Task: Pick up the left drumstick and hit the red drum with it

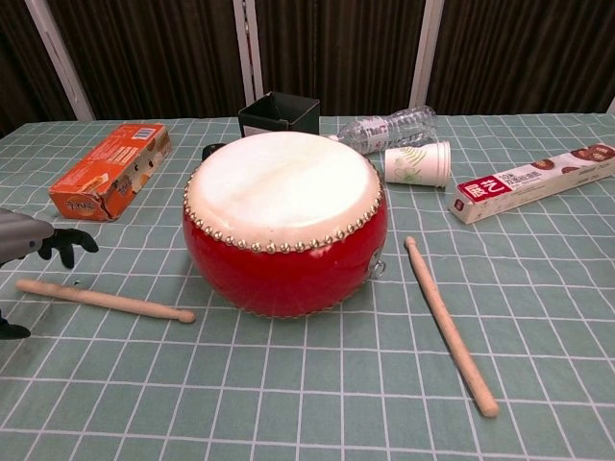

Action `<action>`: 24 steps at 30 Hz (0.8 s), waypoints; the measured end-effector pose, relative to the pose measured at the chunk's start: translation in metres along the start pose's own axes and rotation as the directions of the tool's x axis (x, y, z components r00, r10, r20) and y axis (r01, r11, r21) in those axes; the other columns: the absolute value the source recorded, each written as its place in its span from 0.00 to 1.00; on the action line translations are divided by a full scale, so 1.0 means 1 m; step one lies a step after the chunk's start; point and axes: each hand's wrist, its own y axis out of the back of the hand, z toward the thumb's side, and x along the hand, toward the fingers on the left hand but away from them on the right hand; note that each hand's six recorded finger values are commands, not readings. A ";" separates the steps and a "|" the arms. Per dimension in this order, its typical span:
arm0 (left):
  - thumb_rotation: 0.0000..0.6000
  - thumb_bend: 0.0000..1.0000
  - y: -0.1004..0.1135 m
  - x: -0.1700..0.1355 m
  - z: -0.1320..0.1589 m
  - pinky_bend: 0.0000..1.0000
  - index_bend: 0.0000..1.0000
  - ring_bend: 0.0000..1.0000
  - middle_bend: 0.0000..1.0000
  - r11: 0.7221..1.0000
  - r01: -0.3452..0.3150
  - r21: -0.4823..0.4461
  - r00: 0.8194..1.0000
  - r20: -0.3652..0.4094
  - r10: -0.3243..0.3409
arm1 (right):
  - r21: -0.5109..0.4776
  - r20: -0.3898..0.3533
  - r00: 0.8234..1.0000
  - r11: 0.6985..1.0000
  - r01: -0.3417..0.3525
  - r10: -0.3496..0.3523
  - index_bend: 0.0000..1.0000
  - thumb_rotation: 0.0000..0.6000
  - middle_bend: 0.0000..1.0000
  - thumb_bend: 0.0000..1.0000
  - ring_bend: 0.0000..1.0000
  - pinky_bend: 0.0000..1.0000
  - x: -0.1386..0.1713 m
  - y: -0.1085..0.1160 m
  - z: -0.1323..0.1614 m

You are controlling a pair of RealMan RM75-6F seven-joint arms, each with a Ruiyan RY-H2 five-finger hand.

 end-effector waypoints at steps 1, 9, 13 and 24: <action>1.00 0.13 0.001 -0.001 -0.001 0.17 0.09 0.13 0.14 1.000 -0.001 -0.003 1.000 -0.001 0.001 | 0.000 0.001 1.000 1.000 0.000 0.000 0.00 1.00 0.00 0.29 0.00 0.14 0.000 0.000 0.000; 1.00 0.08 0.023 -0.021 -0.016 0.09 0.04 0.00 0.03 0.986 -0.142 -0.091 0.990 -0.001 0.143 | 0.006 0.005 1.000 1.000 0.002 -0.002 0.00 1.00 0.00 0.29 0.00 0.14 -0.001 0.001 -0.001; 1.00 0.05 0.040 -0.042 -0.032 0.06 0.00 0.00 0.00 0.939 -0.319 -0.131 0.946 0.014 0.323 | 0.015 0.006 1.000 1.000 0.000 0.000 0.00 1.00 0.00 0.29 0.00 0.14 -0.001 0.000 -0.001; 1.00 0.00 0.007 -0.116 -0.108 0.00 0.00 0.00 0.00 0.841 -0.494 -0.218 0.868 -0.083 0.489 | 0.037 -0.003 1.000 0.999 0.002 -0.002 0.00 1.00 0.00 0.29 0.00 0.14 0.002 -0.002 0.001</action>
